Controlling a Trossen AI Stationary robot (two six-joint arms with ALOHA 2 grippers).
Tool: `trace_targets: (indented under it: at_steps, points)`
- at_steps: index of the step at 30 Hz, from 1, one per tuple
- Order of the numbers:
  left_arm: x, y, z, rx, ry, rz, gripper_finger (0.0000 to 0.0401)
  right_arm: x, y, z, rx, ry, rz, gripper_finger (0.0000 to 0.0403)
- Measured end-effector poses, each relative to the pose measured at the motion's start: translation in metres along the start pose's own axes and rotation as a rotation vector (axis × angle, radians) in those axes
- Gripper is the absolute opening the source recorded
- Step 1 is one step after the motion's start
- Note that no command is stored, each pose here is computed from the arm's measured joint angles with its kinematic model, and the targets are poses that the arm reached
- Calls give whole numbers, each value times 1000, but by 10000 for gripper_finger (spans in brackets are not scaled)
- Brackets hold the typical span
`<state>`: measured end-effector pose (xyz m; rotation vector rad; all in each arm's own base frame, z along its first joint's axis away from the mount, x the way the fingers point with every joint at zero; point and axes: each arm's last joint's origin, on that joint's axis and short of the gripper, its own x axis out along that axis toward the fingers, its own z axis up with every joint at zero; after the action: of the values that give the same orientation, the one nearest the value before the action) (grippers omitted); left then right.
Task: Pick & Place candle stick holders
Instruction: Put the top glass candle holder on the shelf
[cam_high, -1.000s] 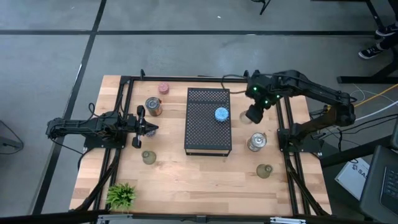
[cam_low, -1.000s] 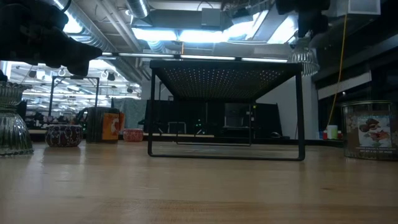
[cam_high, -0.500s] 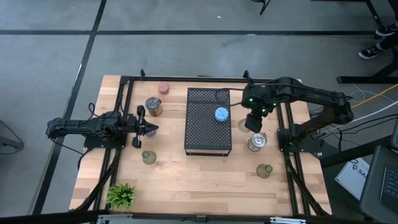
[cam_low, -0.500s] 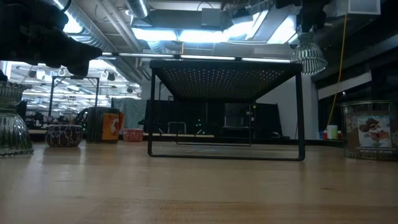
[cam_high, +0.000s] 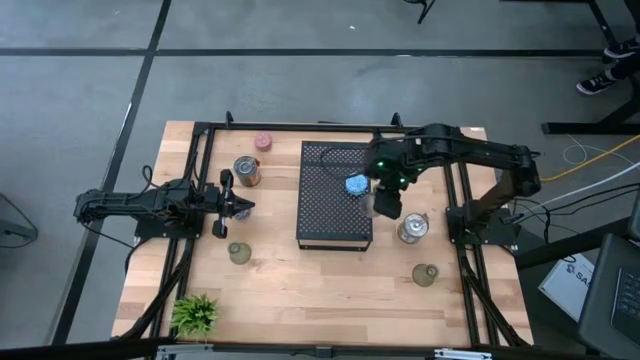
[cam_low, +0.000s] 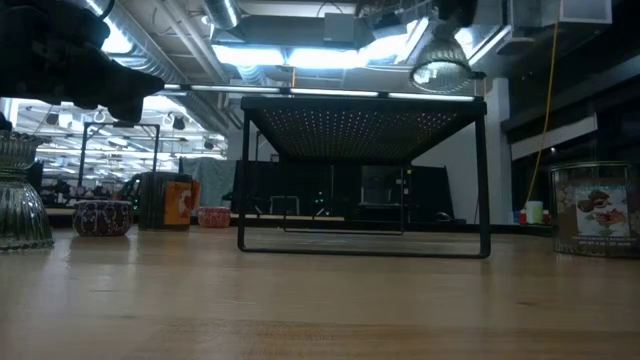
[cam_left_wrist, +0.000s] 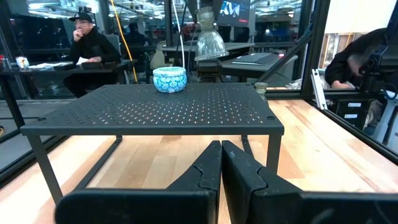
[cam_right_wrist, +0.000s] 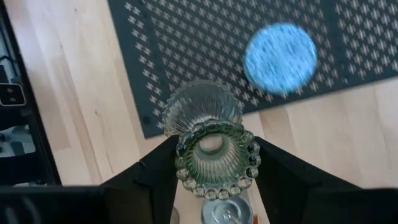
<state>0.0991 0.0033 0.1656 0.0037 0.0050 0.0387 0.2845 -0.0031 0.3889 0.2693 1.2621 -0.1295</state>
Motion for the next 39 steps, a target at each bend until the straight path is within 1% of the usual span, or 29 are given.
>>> trace_targets:
  at_steps: [7,16,22,29,39]
  points:
    - [0,0,0,0,0,0,6,4,12,23,-53,-21,11,188]
    - [0,0,0,0,0,0,6,10,18,45,-86,-44,16,188]
    - [0,0,0,0,0,0,6,20,20,50,-91,-27,13,188]
    - [0,0,0,0,0,0,6,23,30,50,-179,-36,21,188]
    - [0,0,0,0,0,0,6,24,44,48,-224,-56,39,188]
